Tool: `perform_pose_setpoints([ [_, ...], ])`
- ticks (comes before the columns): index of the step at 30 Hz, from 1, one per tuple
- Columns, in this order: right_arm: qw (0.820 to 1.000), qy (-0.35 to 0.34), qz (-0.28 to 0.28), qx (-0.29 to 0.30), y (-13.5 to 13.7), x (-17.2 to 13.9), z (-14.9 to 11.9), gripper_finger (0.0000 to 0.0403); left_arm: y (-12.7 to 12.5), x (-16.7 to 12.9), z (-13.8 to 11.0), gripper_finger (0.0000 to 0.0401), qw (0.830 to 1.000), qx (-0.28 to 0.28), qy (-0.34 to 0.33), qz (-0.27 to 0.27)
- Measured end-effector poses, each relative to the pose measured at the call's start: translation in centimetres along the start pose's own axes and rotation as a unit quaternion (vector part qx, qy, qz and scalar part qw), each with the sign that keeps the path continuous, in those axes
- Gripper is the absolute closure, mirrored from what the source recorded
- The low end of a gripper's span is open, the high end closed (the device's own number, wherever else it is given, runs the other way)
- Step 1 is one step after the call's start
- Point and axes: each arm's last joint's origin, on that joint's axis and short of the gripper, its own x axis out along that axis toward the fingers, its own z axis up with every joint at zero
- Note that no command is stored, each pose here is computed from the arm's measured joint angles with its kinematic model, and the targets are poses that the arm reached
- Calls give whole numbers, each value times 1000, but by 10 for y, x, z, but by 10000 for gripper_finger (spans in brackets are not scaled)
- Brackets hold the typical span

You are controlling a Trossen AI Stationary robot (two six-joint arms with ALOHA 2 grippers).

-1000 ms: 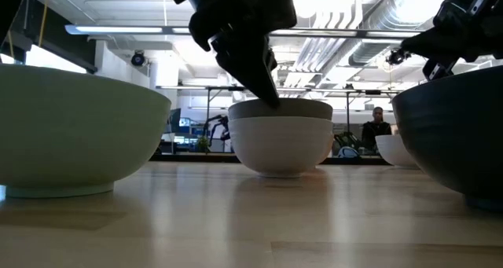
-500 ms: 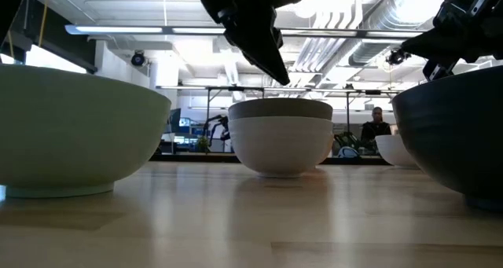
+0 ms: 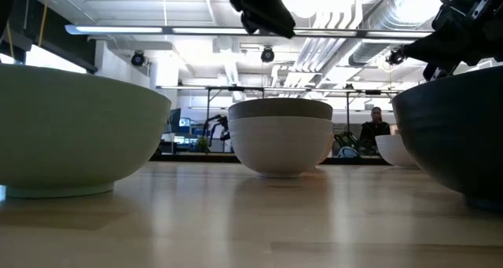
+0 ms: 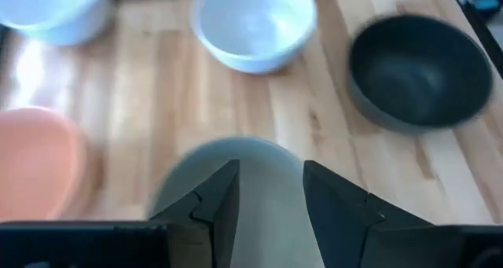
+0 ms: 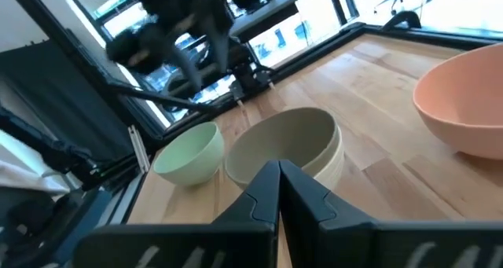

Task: Nest bowls inside each other
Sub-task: Stack the orange bowl on the gray bowl

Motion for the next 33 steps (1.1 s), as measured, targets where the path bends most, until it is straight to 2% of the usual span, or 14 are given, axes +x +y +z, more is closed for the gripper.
perform_pose_setpoints([
  [9,1000,10,19,-13,1,1,0,402,36,-26,2,270,998,-44,-30,38],
  [15,996,-23,34,-78,4,0,6,379,58,-30,-2,270,994,-86,-33,55],
  [20,992,-42,18,-116,4,0,8,362,70,-32,-2,270,993,-102,-50,40],
  [28,992,-59,-26,-108,2,0,9,359,105,-38,-16,270,987,-138,-30,74],
  [33,994,-64,-34,-80,1,0,10,359,133,-39,-30,270,975,-188,-28,113],
])
